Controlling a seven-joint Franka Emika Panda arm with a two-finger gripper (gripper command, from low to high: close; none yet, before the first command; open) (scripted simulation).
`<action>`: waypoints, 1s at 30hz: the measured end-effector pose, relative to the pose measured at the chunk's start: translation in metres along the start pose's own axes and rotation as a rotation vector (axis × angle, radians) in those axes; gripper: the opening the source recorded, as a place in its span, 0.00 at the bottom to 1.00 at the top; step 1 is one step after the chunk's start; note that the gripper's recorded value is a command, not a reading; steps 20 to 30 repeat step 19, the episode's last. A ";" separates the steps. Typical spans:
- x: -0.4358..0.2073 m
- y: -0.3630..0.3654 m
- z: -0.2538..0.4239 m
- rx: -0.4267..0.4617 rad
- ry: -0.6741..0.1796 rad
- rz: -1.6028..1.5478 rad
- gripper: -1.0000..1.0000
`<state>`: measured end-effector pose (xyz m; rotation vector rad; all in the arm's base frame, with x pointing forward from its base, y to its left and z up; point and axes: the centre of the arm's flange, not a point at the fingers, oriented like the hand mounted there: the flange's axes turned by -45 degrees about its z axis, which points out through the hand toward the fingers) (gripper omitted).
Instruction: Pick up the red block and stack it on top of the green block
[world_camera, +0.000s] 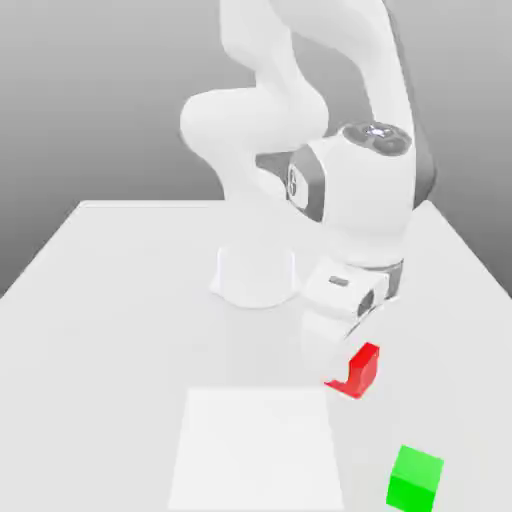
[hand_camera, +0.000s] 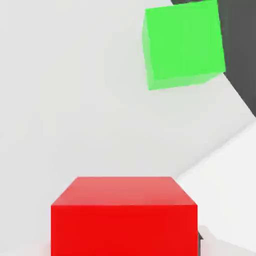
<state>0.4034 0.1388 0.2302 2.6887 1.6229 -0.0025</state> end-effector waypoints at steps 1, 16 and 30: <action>0.010 0.006 -0.002 0.000 0.000 -0.048 0.00; 0.074 0.038 0.045 0.001 0.001 -0.352 1.00; 0.074 0.038 0.044 0.000 0.001 -0.353 1.00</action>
